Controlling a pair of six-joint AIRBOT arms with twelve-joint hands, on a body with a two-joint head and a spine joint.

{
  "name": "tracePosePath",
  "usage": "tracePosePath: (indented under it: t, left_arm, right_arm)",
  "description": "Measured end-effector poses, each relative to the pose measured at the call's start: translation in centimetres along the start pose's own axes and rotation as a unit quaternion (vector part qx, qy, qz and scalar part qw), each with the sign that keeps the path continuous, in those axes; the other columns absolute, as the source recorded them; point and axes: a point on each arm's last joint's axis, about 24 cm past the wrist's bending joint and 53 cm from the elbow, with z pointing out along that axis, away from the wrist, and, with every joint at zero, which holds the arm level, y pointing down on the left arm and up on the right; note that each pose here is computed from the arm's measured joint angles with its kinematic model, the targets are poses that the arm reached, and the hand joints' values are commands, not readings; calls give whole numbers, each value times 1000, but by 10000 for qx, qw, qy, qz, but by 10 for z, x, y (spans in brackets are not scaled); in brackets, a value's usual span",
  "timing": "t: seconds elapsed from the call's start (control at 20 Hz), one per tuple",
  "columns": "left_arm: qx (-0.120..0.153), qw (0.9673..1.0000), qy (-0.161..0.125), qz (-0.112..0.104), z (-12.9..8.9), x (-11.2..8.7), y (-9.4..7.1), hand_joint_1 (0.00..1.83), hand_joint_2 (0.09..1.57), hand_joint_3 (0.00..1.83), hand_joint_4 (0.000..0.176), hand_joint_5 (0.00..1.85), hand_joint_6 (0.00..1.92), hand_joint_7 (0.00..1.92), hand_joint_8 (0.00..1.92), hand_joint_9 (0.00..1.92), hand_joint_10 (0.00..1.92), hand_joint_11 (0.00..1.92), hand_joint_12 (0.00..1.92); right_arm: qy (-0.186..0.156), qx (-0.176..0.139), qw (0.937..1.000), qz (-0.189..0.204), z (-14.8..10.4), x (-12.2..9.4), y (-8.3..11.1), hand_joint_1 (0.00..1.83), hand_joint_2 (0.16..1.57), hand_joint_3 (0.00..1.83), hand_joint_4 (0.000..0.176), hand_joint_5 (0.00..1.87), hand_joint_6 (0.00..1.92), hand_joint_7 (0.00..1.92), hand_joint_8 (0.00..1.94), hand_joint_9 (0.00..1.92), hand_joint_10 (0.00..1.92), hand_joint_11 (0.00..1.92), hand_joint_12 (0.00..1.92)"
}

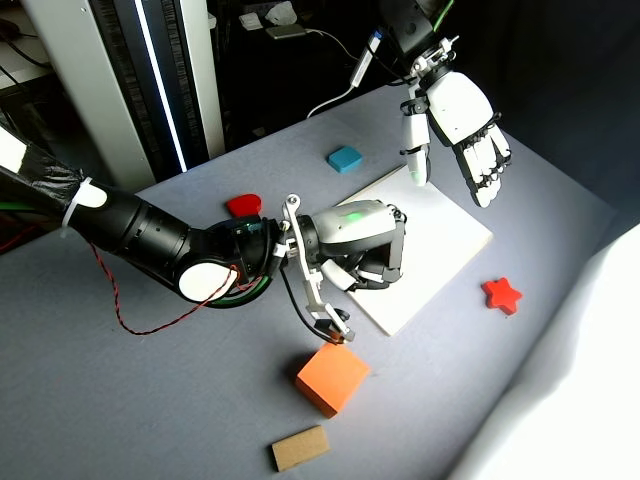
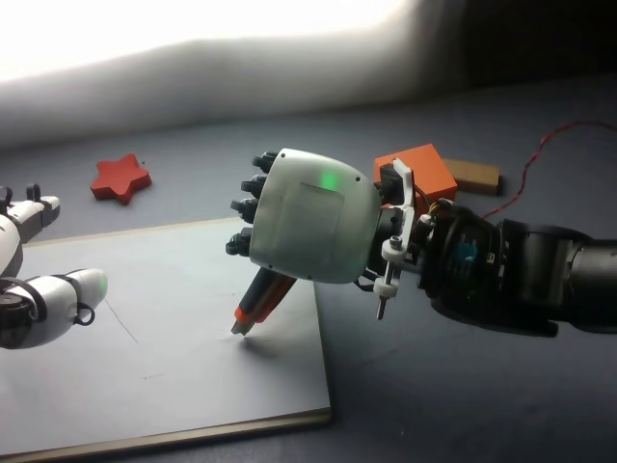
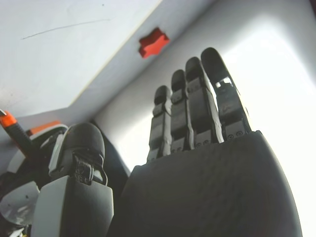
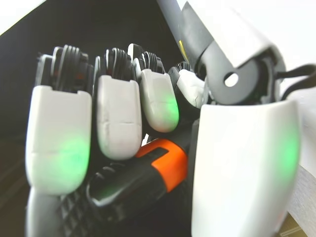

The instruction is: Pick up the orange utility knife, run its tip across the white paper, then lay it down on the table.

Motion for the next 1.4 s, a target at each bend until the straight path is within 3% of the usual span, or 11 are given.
tracePosePath:
  t: [0.25,0.4,0.55,0.7,0.8,0.85,0.95,1.15,1.25,1.4]
  left_arm:
    - [18,10000,15,-15,-2,1,-2,102,1329,2,42,138,0,193,1,253,0,0,1013]
    - [17,10000,18,-19,-2,1,-2,119,1326,0,39,143,2,194,1,248,5,0,990]
    - [15,10000,17,-20,-2,1,-2,120,1324,0,40,154,4,210,5,272,12,0,1025]
    - [17,10000,16,-19,-2,1,-2,99,1329,1,41,155,2,207,2,272,9,0,1004]
    - [21,10000,22,-22,-3,2,-3,104,1327,0,39,160,4,217,3,277,8,0,1023]
    - [30,10000,29,-6,-3,3,-4,108,1327,0,40,157,2,213,1,276,7,0,1025]
    - [46,10000,64,-16,-5,5,-5,117,1327,0,42,156,1,212,1,267,2,0,1017]
    - [164,9998,62,5,-5,5,-13,104,1326,0,47,143,1,199,0,256,0,0,1019]
    - [319,9993,168,71,-5,9,-22,120,1322,0,44,153,4,211,4,266,5,0,1020]
    - [566,9973,459,104,-13,28,-39,107,1327,1,44,147,1,204,1,269,3,0,1027]
  right_arm:
    - [-375,-92,9992,49,11,-29,7,1538,980,615,176,1556,1921,1702,1941,1782,1921,1835,1921]
    - [-380,-188,9991,80,12,-32,16,1547,966,623,176,1554,1921,1690,1941,1778,1921,1837,1921]
    - [-383,225,9978,494,3,-46,1,1549,968,642,176,1547,1921,1673,1941,1766,1921,1828,1921]
    - [-171,664,9929,969,-15,-55,-18,1547,972,632,176,1533,1921,1667,1941,1765,1921,1822,1921]
    - [191,1026,9833,1494,-29,-50,-27,1543,970,633,176,1556,1921,1677,1941,1768,1921,1828,1921]
    - [420,1243,9737,1861,-36,-47,-32,1553,958,635,176,1550,1921,1672,1941,1762,1921,1826,1921]
    - [810,1483,9599,2236,-49,-42,-37,1544,964,645,176,1539,1921,1675,1941,1767,1921,1832,1921]
    - [1552,1803,9333,2691,-77,-21,-42,1554,981,652,176,1524,1921,1648,1941,1753,1921,1813,1921]
    - [1828,1881,9243,2772,-89,-8,-42,1543,985,669,176,1460,1921,1613,1941,1736,1921,1797,1921]
    - [1973,2004,9128,2961,-99,5,-41,1521,946,759,176,1377,1921,1557,1941,1700,1921,1745,1921]
